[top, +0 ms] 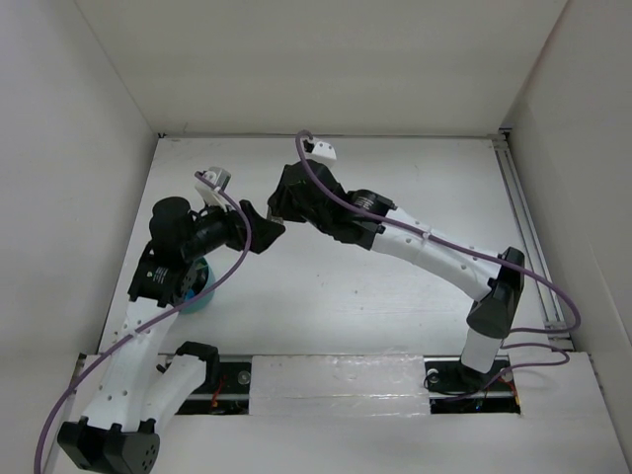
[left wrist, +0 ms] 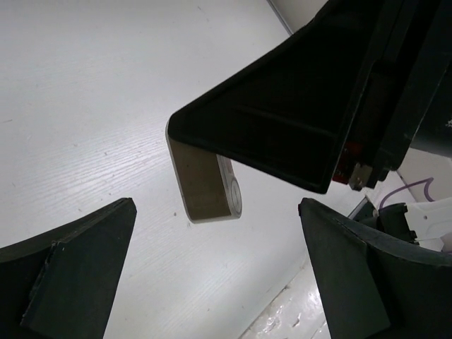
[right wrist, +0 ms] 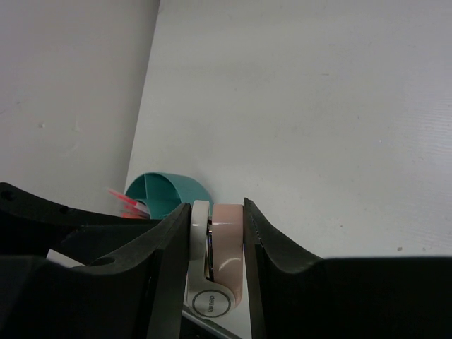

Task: Sort the stationery into containers
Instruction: Place the stapler in the storage box.

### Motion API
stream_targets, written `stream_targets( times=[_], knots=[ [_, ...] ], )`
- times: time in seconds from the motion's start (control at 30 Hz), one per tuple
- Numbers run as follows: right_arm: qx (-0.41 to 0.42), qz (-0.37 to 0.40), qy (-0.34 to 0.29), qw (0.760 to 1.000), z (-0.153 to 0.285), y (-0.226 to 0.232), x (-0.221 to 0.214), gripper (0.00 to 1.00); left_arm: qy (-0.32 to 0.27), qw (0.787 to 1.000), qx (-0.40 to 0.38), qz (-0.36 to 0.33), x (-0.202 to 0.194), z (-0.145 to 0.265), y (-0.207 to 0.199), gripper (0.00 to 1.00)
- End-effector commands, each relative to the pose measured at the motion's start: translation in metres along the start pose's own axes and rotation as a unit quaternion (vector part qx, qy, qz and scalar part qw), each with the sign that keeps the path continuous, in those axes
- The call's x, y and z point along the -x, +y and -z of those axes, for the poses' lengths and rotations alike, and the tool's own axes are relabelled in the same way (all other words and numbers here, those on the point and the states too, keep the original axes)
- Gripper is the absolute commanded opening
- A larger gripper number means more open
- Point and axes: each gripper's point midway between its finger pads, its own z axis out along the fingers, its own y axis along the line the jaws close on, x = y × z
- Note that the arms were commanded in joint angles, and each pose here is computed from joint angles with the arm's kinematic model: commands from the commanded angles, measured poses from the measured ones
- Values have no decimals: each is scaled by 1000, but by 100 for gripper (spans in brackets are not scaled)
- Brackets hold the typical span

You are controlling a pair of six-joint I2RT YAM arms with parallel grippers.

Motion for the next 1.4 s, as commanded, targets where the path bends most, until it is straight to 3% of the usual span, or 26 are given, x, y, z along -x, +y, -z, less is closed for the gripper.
stream_targets(
  times=[0.0,0.53,0.8,1.07,1.17,1.37],
  knots=[
    [-11,-21,-37,999,15,0,29,0,-18,999,-17,-23,7,2,-5,100],
    [113,-60,4,992,28,35,20,0,-20,999,-22,-26,8,2,-7,96],
    [131,-67,2,989,36,43,21,0,-16,999,-33,-26,7,0,-10,81],
    [145,-67,2,987,43,57,21,0,-16,999,-33,-26,7,0,-10,57],
    [155,-65,6,986,45,66,15,0,-19,999,-24,-26,8,0,-6,57],
    [156,-60,12,986,47,71,7,0,-26,999,-7,-25,11,-1,-1,36]
  ],
)
